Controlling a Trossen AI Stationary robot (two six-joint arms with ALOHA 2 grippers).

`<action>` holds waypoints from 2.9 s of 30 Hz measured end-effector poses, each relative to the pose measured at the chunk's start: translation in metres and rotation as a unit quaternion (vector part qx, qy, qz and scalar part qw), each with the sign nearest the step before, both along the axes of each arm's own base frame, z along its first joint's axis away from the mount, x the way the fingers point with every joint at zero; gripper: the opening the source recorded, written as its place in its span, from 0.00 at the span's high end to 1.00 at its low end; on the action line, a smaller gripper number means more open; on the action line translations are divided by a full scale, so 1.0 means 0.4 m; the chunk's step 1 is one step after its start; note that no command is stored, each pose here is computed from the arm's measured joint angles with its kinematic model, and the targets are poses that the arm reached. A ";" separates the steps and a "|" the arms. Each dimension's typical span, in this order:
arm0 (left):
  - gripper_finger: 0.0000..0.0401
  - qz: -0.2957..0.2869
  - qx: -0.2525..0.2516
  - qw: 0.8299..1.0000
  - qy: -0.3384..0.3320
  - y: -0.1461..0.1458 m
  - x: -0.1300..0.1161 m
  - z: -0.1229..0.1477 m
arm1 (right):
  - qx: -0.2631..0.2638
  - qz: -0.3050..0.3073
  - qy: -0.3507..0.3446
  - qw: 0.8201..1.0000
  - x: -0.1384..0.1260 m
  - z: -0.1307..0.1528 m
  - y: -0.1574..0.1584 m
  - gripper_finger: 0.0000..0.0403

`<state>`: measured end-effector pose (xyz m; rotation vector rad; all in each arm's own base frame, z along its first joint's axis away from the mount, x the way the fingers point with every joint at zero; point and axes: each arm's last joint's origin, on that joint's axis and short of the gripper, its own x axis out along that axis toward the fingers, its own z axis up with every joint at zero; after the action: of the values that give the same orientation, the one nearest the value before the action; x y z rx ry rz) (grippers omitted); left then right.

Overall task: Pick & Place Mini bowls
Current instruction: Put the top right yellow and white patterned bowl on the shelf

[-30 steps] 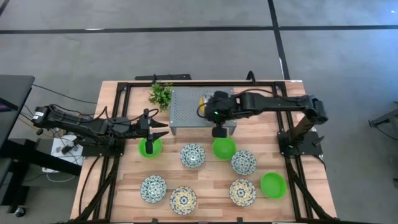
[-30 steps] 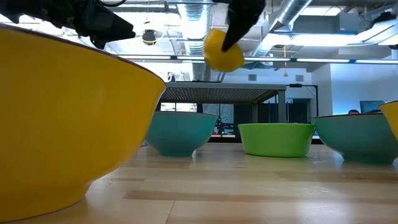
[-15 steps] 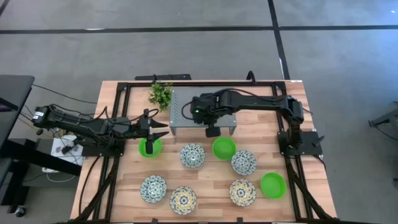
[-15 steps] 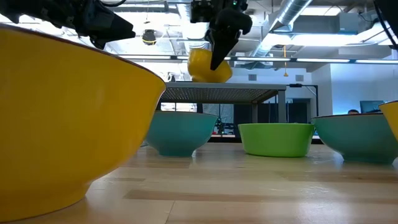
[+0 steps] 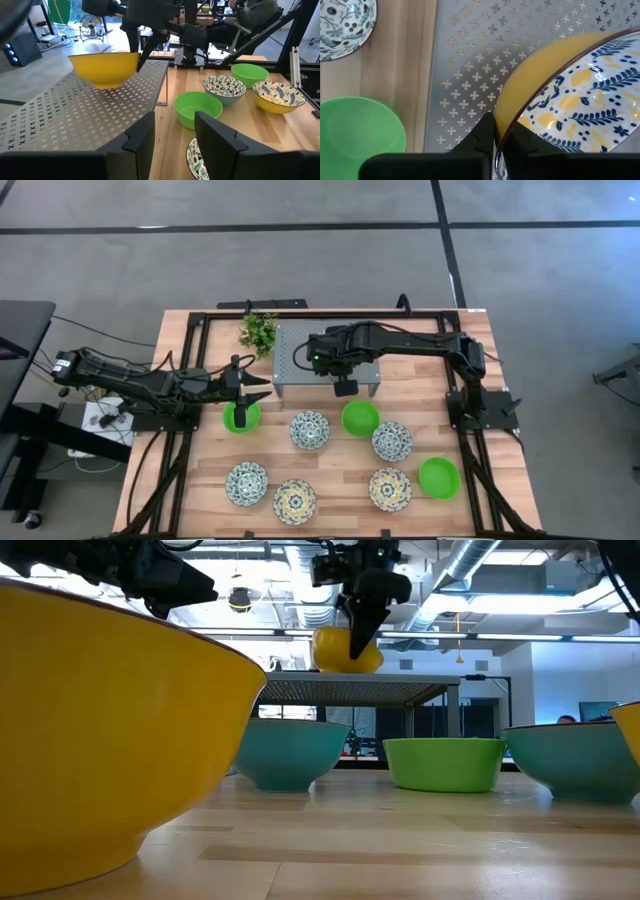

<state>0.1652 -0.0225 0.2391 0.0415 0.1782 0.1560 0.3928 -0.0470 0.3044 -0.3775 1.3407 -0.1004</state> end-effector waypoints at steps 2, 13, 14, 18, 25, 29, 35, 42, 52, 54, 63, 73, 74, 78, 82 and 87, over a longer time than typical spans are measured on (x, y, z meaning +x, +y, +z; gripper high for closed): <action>0.65 0.000 -0.001 1.000 0.000 0.000 0.000 0.000 | -0.001 -0.001 0.007 1.000 -0.003 -0.001 -0.001 0.95; 0.65 0.002 -0.009 1.000 -0.002 0.000 0.000 0.000 | -0.003 -0.023 0.046 0.999 -0.024 -0.005 0.000 0.95; 0.65 0.002 -0.009 1.000 -0.002 0.000 0.000 0.000 | -0.003 -0.025 0.045 0.999 -0.024 -0.005 0.000 0.95; 0.65 0.002 -0.010 1.000 -0.002 0.000 0.000 0.000 | -0.001 -0.037 0.069 0.997 -0.038 -0.006 0.001 0.97; 0.65 0.002 -0.009 1.000 -0.002 0.000 0.000 0.000 | -0.004 -0.068 0.101 0.993 -0.058 -0.007 -0.006 0.96; 0.65 0.002 -0.011 1.000 -0.002 0.000 0.000 0.000 | -0.003 -0.076 0.113 0.991 -0.066 -0.007 -0.017 0.95; 0.65 0.002 -0.013 1.000 -0.002 0.000 0.000 0.000 | 0.000 -0.081 0.134 0.988 -0.077 -0.007 -0.024 0.97; 0.65 0.002 -0.013 1.000 -0.002 0.000 0.000 0.000 | 0.028 -0.080 0.134 0.987 -0.078 -0.007 -0.023 0.93; 0.65 0.002 -0.013 1.000 -0.002 0.000 0.000 0.000 | 0.036 -0.115 0.119 0.986 -0.076 -0.008 -0.022 0.85; 0.65 0.002 -0.013 1.000 -0.002 0.000 0.000 0.000 | 0.031 -0.115 0.118 0.986 -0.075 -0.007 -0.022 0.83; 0.65 0.003 -0.013 1.000 -0.002 0.000 0.000 0.000 | 0.024 -0.097 0.108 0.989 -0.069 -0.003 0.021 0.70; 0.65 0.002 -0.013 1.000 -0.002 0.000 0.000 0.000 | -0.024 -0.073 0.109 0.991 -0.071 -0.001 0.129 0.59; 0.65 0.002 -0.013 1.000 -0.002 0.000 0.000 0.000 | -0.045 -0.065 0.107 0.991 -0.071 0.000 0.139 0.58; 0.65 0.002 -0.013 1.000 -0.003 0.000 0.000 0.000 | -0.109 -0.046 0.103 0.988 -0.071 0.004 0.154 0.55; 0.65 0.002 -0.013 1.000 -0.004 0.000 0.000 0.001 | -0.111 -0.055 0.101 0.987 -0.071 0.004 0.150 0.53; 0.65 0.002 -0.013 1.000 -0.004 0.000 0.000 0.001 | -0.113 -0.046 0.098 0.988 -0.070 0.011 0.156 0.54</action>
<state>0.1652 -0.0225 0.2396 0.0142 0.1721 0.1586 0.3647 0.0152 0.3087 -0.5265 1.5465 -0.3008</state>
